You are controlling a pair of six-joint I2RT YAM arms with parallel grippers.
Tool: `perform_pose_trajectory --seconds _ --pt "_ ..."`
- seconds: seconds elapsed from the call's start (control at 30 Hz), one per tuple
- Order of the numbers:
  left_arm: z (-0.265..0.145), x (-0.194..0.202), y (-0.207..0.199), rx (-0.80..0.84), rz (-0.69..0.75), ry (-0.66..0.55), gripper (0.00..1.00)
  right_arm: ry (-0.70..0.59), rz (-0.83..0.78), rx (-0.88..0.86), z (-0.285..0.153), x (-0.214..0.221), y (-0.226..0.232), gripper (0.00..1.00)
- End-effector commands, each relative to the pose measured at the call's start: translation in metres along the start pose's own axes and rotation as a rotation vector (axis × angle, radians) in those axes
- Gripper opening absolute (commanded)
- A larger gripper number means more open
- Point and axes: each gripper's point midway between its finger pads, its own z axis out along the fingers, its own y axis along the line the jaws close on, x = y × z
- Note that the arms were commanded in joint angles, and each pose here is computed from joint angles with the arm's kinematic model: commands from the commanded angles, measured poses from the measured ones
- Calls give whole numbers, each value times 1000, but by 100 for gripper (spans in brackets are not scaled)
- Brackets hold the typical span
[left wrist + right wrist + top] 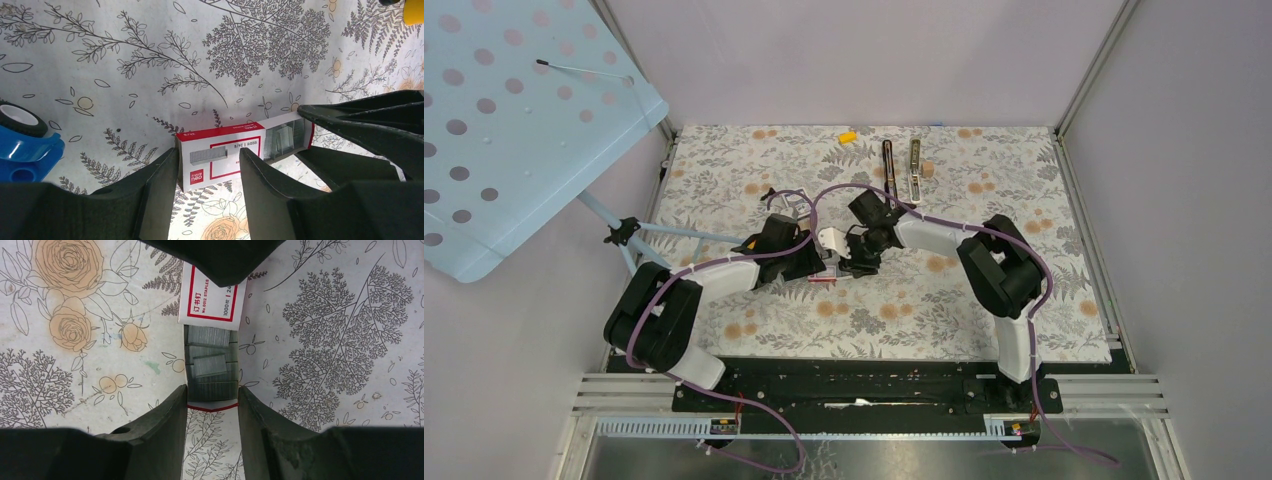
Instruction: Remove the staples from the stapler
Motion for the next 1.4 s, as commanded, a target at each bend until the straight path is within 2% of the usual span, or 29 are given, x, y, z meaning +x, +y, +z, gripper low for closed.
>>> perform_pose_trajectory --seconds 0.0,0.37,0.57,0.97,1.07,1.13,1.27,1.37 --pt "5 16 6 -21 18 58 53 -81 -36 5 0 -35 -1 36" --pt "1 15 0 0 9 55 53 -95 68 73 4 -33 -7 35" --pt "1 13 -3 4 12 53 57 -98 49 51 4 -31 0 35" --pt "-26 -19 -23 22 -8 -45 90 16 28 27 -16 12 21 38" --pt "-30 -22 -21 10 -8 -65 95 39 37 11 -24 26 29 42" --pt "-31 -22 -19 3 -8 -68 99 49 43 7 -28 33 34 49" --pt "-27 -18 -16 -4 -4 -51 99 30 69 29 -33 36 37 68" --pt "-26 -18 -15 -12 -5 -46 99 -37 102 81 -44 25 30 81"
